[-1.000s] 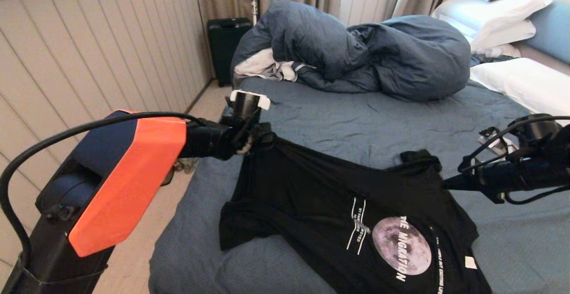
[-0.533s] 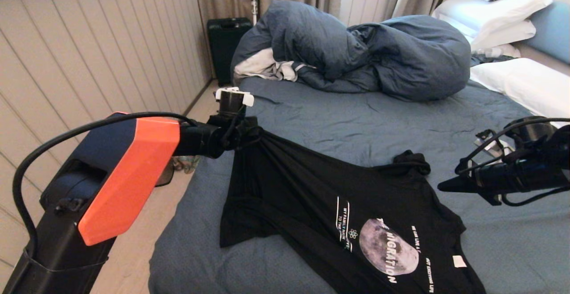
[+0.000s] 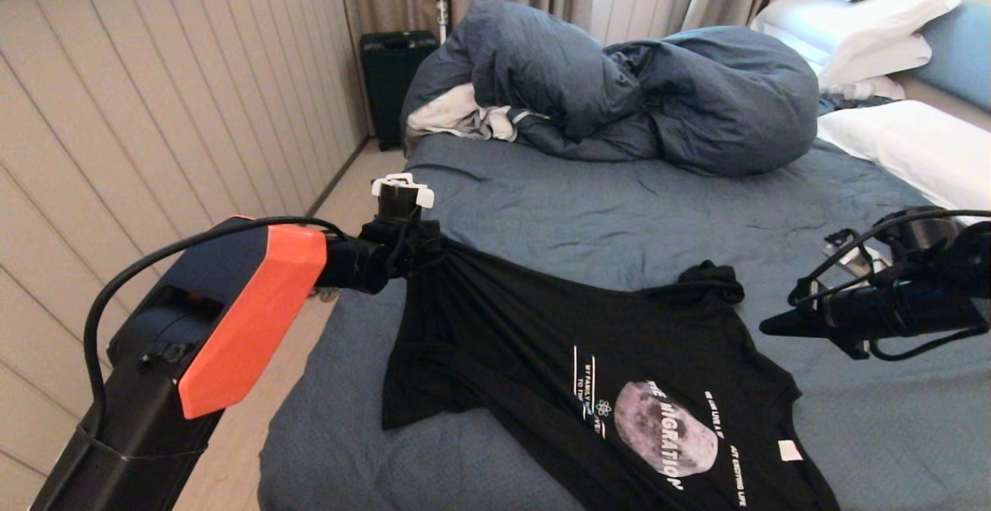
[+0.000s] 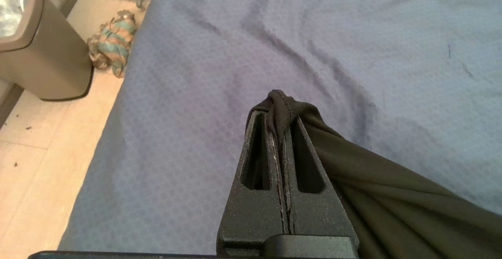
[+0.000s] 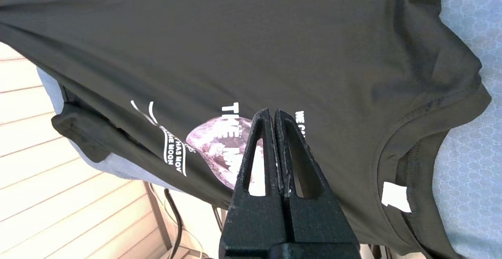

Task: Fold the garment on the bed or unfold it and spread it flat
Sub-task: Unford the black T-shirt

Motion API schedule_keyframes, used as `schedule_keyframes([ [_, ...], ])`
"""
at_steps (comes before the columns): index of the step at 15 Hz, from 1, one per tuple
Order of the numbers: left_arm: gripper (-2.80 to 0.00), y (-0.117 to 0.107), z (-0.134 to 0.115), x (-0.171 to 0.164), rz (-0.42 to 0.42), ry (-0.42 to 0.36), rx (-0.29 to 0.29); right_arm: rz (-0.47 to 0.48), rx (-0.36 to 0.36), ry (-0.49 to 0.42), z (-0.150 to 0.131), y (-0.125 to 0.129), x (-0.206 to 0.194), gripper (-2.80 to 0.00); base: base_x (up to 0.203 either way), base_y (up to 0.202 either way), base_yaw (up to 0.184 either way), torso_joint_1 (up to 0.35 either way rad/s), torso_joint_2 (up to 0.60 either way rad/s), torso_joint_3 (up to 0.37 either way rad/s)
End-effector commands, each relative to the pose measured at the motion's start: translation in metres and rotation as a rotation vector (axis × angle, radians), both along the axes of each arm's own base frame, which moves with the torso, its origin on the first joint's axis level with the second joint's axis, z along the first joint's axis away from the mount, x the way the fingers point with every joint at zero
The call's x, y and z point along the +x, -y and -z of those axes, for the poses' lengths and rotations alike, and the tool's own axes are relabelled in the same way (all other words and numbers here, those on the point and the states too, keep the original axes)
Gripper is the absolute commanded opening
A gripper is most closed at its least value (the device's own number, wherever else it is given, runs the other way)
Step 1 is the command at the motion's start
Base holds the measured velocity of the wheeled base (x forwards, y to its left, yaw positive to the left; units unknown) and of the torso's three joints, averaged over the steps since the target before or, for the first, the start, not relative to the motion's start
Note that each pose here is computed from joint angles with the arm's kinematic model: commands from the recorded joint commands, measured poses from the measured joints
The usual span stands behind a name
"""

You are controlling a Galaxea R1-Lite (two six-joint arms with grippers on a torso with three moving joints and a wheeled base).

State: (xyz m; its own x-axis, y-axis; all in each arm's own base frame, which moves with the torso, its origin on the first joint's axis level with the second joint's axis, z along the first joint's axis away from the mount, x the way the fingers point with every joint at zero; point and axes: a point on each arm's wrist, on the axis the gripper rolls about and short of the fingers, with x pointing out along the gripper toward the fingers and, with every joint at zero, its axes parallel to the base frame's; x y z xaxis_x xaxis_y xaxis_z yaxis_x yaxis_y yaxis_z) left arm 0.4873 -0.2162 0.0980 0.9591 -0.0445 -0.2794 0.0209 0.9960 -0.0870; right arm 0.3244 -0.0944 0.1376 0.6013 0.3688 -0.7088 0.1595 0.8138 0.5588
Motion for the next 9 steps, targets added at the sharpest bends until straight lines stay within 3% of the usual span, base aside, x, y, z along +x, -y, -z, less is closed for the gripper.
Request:
schedule_keyframes([
  [1, -2.8, -0.001, 0.003, 0.001, -0.011, 0.0, 0.003, -0.001, 0.005, -0.006, 0.002, 0.0, 0.0, -2.8, 0.0, 0.0, 0.0, 0.0, 0.0, 0.0],
  [2, 0.0, -0.001, 0.004, 0.001, -0.014, 0.002, 0.009, -0.001, 0.005, -0.006, 0.002, 0.0, 0.0, -2.8, 0.0, 0.0, 0.0, 0.0, 0.0, 0.0],
  [9, 0.0, -0.003, -0.027, -0.006, -0.095, 0.064, 0.003, -0.002, 0.005, -0.006, 0.001, -0.001, -0.001, -2.8, 0.0, 0.0, 0.0, 0.0, 0.0, 0.0],
])
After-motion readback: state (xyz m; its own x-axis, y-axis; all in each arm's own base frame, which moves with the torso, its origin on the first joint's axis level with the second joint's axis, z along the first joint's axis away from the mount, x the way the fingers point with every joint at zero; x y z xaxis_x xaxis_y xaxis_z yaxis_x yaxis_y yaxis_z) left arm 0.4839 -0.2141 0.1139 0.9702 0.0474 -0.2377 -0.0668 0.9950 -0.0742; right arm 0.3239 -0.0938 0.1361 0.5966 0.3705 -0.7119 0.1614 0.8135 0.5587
